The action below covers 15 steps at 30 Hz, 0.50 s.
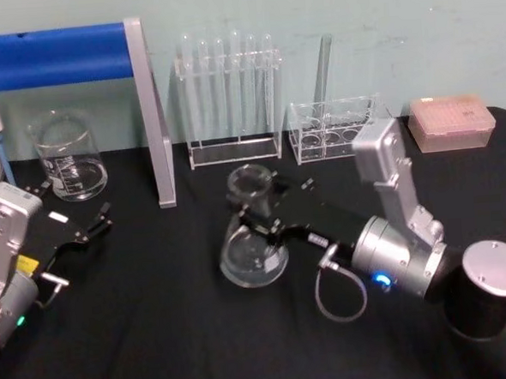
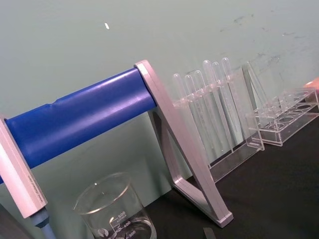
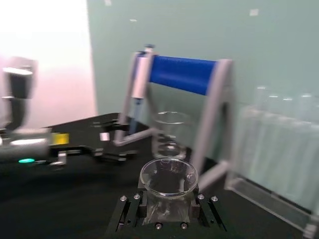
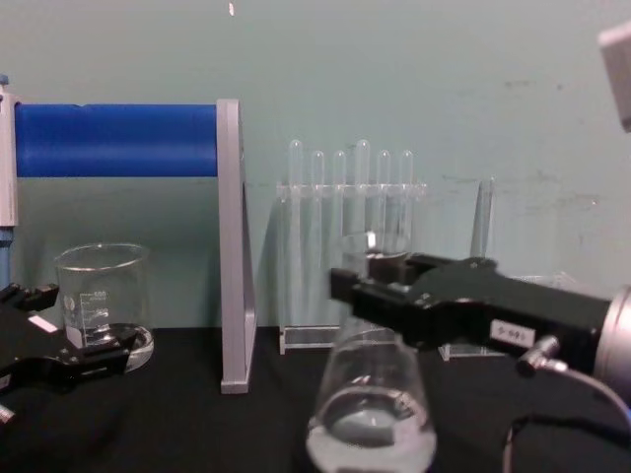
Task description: Grasp the erlenmeyer flask with one hand, shake it three times, then place it back.
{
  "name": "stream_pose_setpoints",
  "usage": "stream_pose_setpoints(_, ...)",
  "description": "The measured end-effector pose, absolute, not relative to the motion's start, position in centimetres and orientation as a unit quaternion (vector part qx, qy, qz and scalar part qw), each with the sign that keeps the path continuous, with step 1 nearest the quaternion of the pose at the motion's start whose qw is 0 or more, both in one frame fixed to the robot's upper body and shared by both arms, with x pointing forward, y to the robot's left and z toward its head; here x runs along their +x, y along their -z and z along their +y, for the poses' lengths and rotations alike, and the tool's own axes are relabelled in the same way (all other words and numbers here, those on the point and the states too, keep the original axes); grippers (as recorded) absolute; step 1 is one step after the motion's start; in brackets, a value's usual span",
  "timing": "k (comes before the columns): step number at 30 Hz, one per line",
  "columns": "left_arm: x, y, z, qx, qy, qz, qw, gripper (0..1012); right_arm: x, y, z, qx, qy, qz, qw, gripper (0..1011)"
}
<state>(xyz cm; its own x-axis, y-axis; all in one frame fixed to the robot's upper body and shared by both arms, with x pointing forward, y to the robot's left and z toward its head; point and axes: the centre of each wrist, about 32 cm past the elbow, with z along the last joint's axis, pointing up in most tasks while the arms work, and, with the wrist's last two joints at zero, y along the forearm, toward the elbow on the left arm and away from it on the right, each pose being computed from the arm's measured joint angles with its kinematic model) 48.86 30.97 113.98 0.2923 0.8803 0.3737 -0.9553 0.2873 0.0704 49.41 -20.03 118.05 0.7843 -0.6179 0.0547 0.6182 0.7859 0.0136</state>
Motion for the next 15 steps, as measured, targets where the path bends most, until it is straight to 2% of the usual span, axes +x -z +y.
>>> stream_pose_setpoints(11,48.9,-114.0,31.0,0.142,-0.58,-0.132,0.791,1001,51.1,-118.4,-23.0,-0.001,0.431,-0.042,0.901,449)
stream_pose_setpoints(15,48.9,-114.0,31.0,0.141,-0.58,-0.132,0.791,1001,51.2,-118.4,-23.6,0.0,0.449,-0.044,0.892,449)
